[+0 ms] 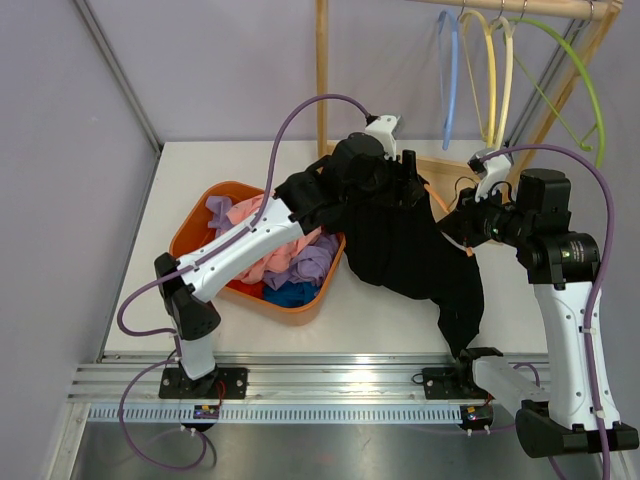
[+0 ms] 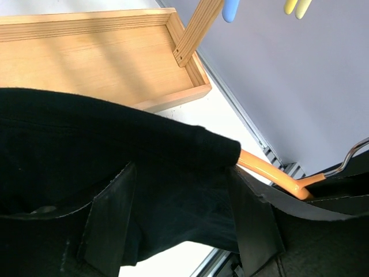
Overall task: Remove the t-shirt from the hanger
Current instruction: Remove the tshirt from the hanger
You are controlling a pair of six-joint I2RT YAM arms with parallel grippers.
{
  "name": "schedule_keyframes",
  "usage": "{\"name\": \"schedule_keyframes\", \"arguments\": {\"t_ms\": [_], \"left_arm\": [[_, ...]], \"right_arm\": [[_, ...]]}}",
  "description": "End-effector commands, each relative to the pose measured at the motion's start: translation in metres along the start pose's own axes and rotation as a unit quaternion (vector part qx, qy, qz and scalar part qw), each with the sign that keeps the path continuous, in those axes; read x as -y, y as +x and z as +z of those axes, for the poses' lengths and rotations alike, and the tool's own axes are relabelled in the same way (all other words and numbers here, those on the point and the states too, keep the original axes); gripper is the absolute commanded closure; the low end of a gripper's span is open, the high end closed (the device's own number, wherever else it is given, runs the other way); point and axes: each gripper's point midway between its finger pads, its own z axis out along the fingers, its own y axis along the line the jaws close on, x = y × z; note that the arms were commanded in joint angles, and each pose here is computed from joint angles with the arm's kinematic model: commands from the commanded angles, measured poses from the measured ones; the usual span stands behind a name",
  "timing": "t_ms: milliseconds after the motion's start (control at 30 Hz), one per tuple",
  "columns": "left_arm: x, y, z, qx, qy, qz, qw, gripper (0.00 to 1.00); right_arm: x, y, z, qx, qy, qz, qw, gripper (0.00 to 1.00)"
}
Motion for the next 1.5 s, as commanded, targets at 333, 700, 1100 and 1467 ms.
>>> {"name": "schedule_keyframes", "arguments": {"t_ms": [333,700,1100,1467], "left_arm": [[0.024,-0.018,0.006,0.038,0.05,-0.018,0.998,0.61],[0.034,-0.026,0.005,0.055,0.077,-0.008,0.996,1.0],[0.08,-0.036,-0.047,0.059,0.201,0.005,0.978,1.0],[0.122,-0.021,-0.076,0.024,0.287,0.018,0.957,1.0]], "right_arm": [[-0.014,-0.023,-0.006,0.047,-0.03,0.001,0.998,1.0],[-0.014,-0.024,-0.005,0.048,-0.034,0.014,0.998,1.0],[0.012,-0.024,0.004,0.044,0.018,0.005,0.999,1.0],[0.017,-0.033,0.01,0.044,0.018,-0.012,0.999,1.0]]}}
